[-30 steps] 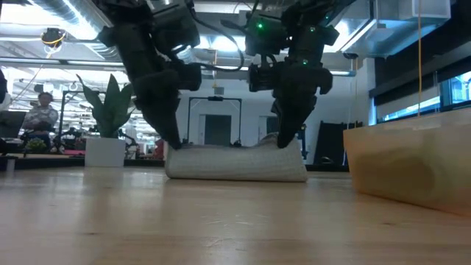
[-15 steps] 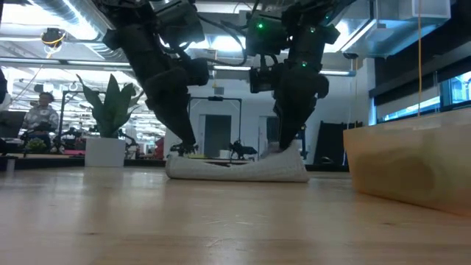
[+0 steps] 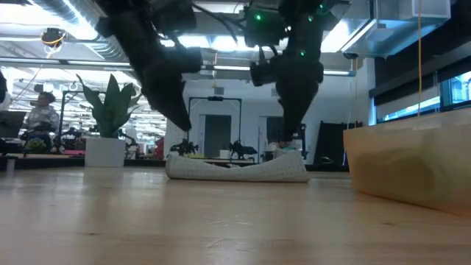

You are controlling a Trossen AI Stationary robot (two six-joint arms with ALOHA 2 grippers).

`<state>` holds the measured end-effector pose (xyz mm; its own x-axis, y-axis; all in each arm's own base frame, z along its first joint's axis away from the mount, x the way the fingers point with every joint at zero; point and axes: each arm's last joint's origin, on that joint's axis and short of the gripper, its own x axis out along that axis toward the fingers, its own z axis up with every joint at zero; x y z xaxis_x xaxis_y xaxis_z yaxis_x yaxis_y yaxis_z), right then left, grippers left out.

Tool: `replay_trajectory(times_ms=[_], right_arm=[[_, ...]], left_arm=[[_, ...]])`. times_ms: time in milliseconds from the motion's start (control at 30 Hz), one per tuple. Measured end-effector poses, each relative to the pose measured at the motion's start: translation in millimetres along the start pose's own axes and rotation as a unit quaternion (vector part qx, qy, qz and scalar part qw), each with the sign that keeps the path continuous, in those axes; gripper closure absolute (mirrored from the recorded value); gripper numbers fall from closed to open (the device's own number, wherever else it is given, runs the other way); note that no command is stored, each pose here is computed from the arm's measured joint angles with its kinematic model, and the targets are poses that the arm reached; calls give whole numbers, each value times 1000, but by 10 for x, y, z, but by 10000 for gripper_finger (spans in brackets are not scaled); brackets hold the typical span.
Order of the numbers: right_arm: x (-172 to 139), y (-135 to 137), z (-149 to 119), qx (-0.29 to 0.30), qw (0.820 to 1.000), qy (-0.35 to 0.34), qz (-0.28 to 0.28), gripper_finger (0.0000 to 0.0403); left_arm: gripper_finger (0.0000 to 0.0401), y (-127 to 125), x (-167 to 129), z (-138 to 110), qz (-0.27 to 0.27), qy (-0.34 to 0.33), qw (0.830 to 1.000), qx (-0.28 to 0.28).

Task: Roll microfiber towels into tight, uniform cylinder then place into a basket
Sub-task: Roll the gray microfiber towel

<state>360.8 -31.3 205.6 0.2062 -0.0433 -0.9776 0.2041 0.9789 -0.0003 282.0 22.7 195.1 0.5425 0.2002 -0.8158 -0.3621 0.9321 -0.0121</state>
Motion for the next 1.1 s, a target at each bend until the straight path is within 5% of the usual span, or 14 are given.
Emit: replay_trajectory(times_ms=[267,400,533,1100], right_arm=[[-192,85,118,-49,998,-24,25,216],[-33,209,136,-89,988,-77,103,216],[180,197,70,-102,983,-103,110,216],[586,-30,-287,-65,992,-46,101,216]], left_arm=[[325,94,-491,-60,18,-9,1000,5],[325,122,-695,-142,43,-6,999,3],[325,127,-844,-217,50,-3,999,-20],[325,58,-934,-278,39,-5,999,-35]])
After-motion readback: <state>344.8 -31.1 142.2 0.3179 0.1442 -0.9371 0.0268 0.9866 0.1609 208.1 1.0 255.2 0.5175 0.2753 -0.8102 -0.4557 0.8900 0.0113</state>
